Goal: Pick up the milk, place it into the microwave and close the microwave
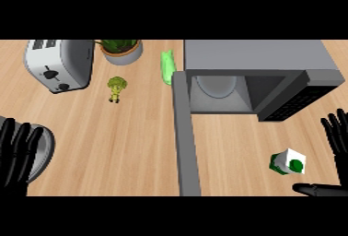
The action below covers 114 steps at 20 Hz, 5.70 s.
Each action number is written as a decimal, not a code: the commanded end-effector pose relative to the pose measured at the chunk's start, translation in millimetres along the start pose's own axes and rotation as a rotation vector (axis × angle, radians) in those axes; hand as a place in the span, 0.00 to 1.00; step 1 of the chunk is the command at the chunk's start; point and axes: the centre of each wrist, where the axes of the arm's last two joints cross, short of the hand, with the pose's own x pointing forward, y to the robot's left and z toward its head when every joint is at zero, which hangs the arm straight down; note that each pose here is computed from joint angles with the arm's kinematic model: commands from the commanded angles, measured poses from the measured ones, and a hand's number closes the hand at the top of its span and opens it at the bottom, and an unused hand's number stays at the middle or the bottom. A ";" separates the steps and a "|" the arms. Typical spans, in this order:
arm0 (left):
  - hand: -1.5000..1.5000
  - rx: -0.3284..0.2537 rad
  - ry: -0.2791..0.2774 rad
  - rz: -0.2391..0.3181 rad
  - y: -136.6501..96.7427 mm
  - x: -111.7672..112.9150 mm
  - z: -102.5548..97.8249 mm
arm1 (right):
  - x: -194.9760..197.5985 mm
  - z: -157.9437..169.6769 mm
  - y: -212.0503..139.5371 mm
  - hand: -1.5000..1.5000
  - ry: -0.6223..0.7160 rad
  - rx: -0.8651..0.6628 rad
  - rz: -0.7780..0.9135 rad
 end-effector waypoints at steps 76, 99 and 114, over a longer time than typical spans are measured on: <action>0.00 0.019 0.067 0.001 27.8 16.0 36.7 | -79.7 -97.8 188.8 1.00 -0.077 0.069 0.154; 0.00 -0.023 0.045 -0.003 25.2 -5.7 9.8 | -56.1 -227.9 139.3 1.00 -0.108 -0.290 0.655; 0.00 -0.063 0.054 -0.047 32.0 -15.6 15.2 | -50.2 -237.1 165.0 0.00 -0.037 -0.019 0.737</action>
